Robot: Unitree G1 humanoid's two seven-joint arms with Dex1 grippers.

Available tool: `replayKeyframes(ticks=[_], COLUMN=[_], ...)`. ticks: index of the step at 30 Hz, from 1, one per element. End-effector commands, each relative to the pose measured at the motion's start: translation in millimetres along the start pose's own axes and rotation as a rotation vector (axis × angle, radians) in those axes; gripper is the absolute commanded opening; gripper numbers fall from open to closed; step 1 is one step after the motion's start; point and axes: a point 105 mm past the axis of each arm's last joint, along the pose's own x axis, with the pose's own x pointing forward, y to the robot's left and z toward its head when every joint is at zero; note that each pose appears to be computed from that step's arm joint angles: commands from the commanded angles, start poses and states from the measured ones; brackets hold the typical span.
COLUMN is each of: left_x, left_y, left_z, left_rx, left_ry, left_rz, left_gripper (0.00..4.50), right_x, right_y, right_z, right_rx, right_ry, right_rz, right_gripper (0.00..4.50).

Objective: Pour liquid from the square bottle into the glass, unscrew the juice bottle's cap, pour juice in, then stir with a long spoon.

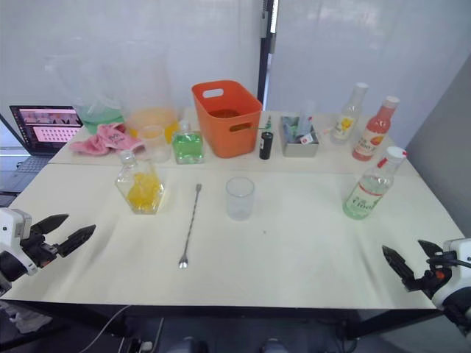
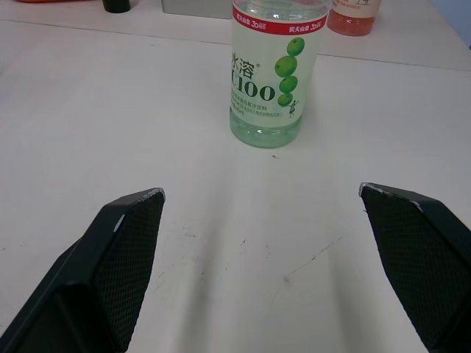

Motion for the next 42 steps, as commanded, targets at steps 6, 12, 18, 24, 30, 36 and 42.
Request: replayKeyframes(ticks=[6, 12, 18, 24, 30, 36, 42], left_x=[-3.4, 14.3, 47.0, 67.3, 83.9, 95.9, 112.6], left_y=[-15.5, -52.3, -88.0, -88.0, -87.0, -81.7, -78.6], left_z=[4.6, 10.1, 25.5, 34.3, 44.1, 49.9, 54.2], left_rx=[-0.142, -0.241, -0.168, -0.137, -0.110, -0.084, -0.078], left_ry=[-0.124, -0.200, -0.179, -0.150, -0.133, -0.111, -0.101], left_rz=[0.172, 0.298, 0.272, 0.317, 0.320, 0.318, 0.313], left_gripper=[4.50, 4.50, 4.50, 4.50, 4.50, 4.50, 4.50], right_x=[25.1, 34.9, 35.2, 30.8, 24.7, 25.2, 25.1], right_y=[72.7, 120.7, 155.1, 157.0, 163.6, 164.6, 164.4], right_z=[62.8, 81.5, 85.2, 76.2, 73.1, 73.5, 75.1], right_rx=[-0.018, -0.064, -0.181, -0.230, -0.240, -0.241, -0.235], right_ry=[-0.183, -0.187, -0.139, -0.093, -0.094, -0.108, -0.122], right_rz=[0.326, 0.648, 0.947, 1.046, 1.123, 1.114, 1.083], right_gripper=[4.49, 4.49, 4.49, 4.49, 4.49, 4.49, 4.49])
